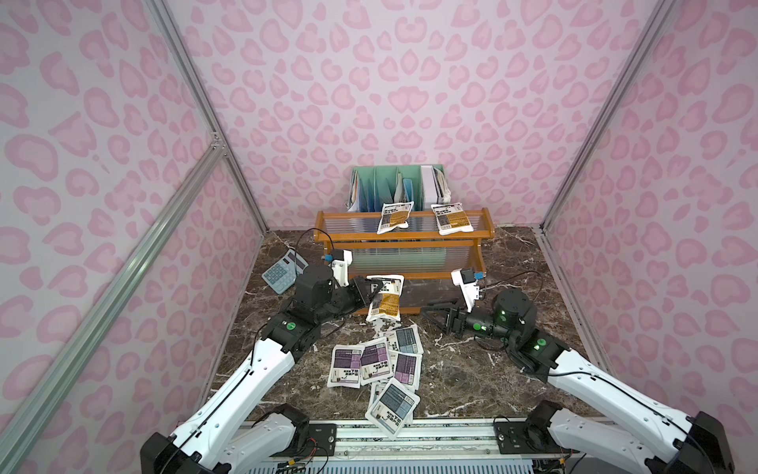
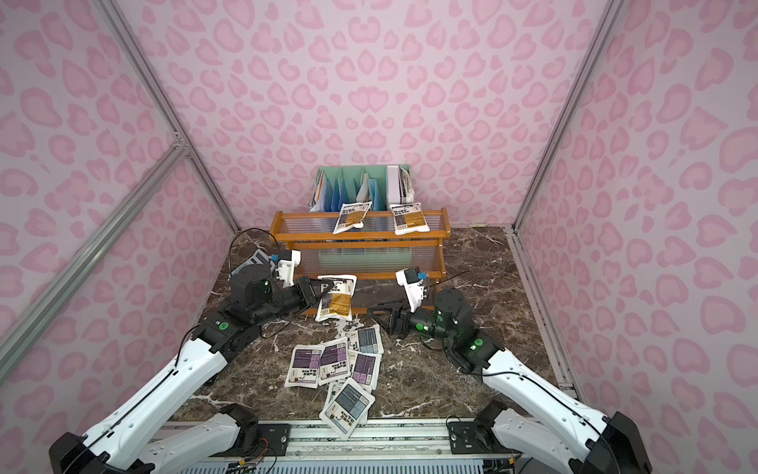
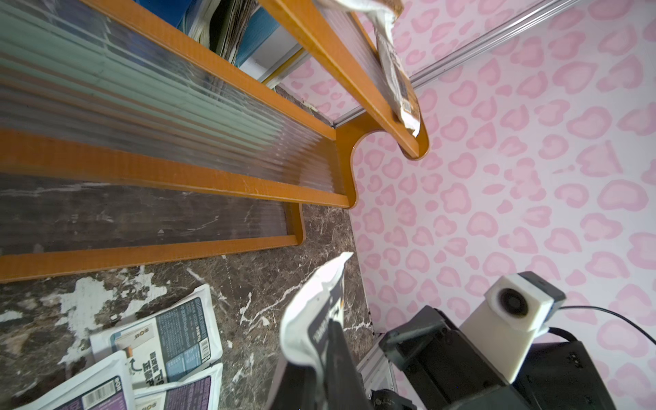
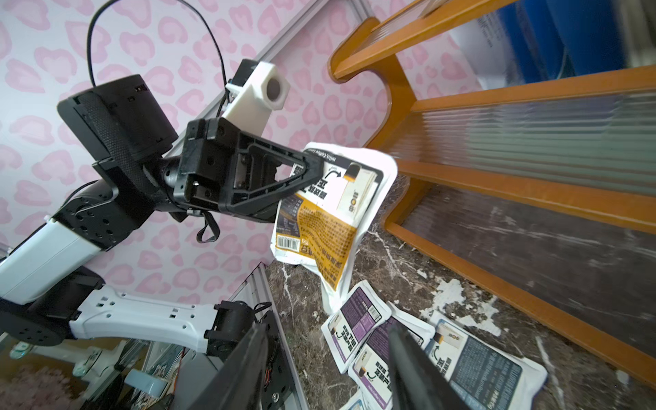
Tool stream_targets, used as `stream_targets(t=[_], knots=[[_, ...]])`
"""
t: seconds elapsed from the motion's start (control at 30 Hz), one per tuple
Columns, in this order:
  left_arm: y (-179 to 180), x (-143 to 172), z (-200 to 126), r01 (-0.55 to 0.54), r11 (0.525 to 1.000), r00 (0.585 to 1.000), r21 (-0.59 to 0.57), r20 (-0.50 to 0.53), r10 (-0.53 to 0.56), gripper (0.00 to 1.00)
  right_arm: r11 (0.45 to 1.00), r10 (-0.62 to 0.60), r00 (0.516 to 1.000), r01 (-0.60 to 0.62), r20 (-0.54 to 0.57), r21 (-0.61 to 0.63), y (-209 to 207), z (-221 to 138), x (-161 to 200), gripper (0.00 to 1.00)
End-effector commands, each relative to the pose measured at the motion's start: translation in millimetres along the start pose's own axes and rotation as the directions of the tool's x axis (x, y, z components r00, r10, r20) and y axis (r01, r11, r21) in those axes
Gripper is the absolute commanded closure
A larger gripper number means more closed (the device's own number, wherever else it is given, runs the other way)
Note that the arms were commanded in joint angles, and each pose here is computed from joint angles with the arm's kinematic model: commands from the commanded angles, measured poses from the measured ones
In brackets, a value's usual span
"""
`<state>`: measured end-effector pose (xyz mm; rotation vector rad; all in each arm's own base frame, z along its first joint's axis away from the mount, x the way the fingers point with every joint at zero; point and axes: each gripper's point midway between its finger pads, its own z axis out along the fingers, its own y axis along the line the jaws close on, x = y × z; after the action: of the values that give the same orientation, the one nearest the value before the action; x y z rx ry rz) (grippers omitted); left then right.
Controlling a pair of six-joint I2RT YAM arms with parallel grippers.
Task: Place the bagged coffee beans on the shelf by color
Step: Pick up the bagged coffee beans at the center of the board.
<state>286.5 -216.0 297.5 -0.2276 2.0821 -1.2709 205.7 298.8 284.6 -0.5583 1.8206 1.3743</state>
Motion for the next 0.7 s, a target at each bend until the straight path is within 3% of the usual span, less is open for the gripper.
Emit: stream_targets(t=[0.0,0.67], knots=[[-13.7,-21.3,-1.5,0.063,0.996,0.993,0.067,0.096,-0.069,1.0,0.993,-0.067,0.998,0.068,0.013,-0.095,17.8,9.7,-11.9,0.43],[-30.0,-40.1,1.1,0.193,0.952,0.968,0.238,0.112,-0.224,1.0,0.982,-0.114,0.993,0.119,0.042,-0.144,13.5,46.0,-21.9,0.45]])
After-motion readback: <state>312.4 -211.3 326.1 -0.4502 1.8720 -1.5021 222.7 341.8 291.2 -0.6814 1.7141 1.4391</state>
